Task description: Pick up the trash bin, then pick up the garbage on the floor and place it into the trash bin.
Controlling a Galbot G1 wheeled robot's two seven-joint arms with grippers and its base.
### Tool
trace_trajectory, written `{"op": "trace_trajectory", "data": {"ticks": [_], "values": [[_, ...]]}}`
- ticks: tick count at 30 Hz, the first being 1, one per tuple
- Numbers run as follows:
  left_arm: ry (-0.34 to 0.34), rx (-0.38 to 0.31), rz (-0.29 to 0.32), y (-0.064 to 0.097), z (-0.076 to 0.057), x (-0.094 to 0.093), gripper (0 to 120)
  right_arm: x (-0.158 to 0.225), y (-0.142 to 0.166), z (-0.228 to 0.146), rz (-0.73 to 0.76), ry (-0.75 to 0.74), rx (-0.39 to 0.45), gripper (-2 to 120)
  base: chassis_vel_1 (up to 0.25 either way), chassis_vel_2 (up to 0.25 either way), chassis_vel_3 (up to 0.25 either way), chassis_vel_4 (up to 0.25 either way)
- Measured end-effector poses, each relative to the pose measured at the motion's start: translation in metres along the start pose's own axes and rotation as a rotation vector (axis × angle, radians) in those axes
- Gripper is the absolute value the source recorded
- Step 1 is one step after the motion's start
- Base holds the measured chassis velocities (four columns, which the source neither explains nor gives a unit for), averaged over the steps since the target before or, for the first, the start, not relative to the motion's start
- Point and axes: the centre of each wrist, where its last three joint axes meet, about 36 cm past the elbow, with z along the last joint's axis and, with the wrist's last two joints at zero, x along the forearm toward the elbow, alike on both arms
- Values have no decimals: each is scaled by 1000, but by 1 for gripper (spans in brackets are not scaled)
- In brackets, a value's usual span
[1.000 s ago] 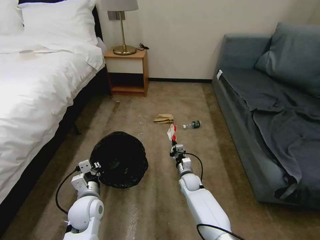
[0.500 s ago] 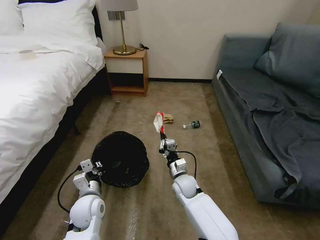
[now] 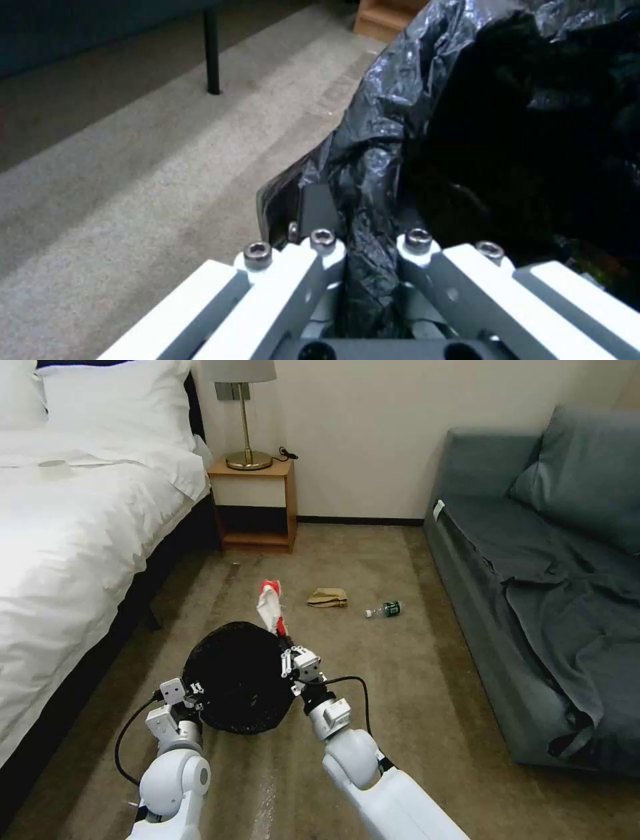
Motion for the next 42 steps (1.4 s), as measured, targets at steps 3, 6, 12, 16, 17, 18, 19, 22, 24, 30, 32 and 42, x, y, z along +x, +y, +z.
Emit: {"op": "trace_trajectory", "data": {"ticks": [3, 6, 12, 16, 17, 18, 19, 22, 24, 30, 32, 42], "values": [[-1, 1, -1, 0, 0, 0, 3, 5, 5, 3, -26, 2, 5, 0, 0, 0, 0, 0], [-1, 2, -1, 0, 0, 0, 3, 9, 7, 6, -42, 7, 10, 0, 0, 0, 0, 0], [-1, 4, 5, -3, 0, 0, 3, 25, 14, 26, -90, 39, 34, 0, 0, 0, 0, 0], [0, 3, 9, -5, 1, 0, 3, 34, 20, 38, -109, 60, 39, 0, 0, 0, 0, 0], [0, 3, 10, -6, 1, 1, 3, 36, 21, 42, -113, 67, 43, 0, 0, 0, 0, 0], [0, 3, 10, -6, 1, 1, 3, 36, 21, 42, -113, 67, 43, 0, 0, 0, 0, 0], [1, 3, 11, -6, 1, 1, 3, 37, 22, 44, -115, 70, 45, 0, 0, 0, 0, 0], [-4, 2, 15, -8, 0, 0, 3, 41, 24, 55, -127, 87, 58, 0, 0, 0, 0, 0], [-5, 2, 15, -8, -1, 0, 3, 43, 25, 60, -131, 91, 64, 0, 0, 0, 0, 0], [1, -13, 16, -7, 2, 1, 3, 50, 28, 73, -136, 116, 89, 0, 0, 0, 0, 0], [3, -15, 16, -6, 2, 2, 3, 51, 28, 75, -134, 121, 98, 5, 0, 0, 0, 0], [6, -19, 23, -9, 4, 2, 3, 51, 29, 72, -107, 129, 99, 42, 0, 0, 0, 0]]}}
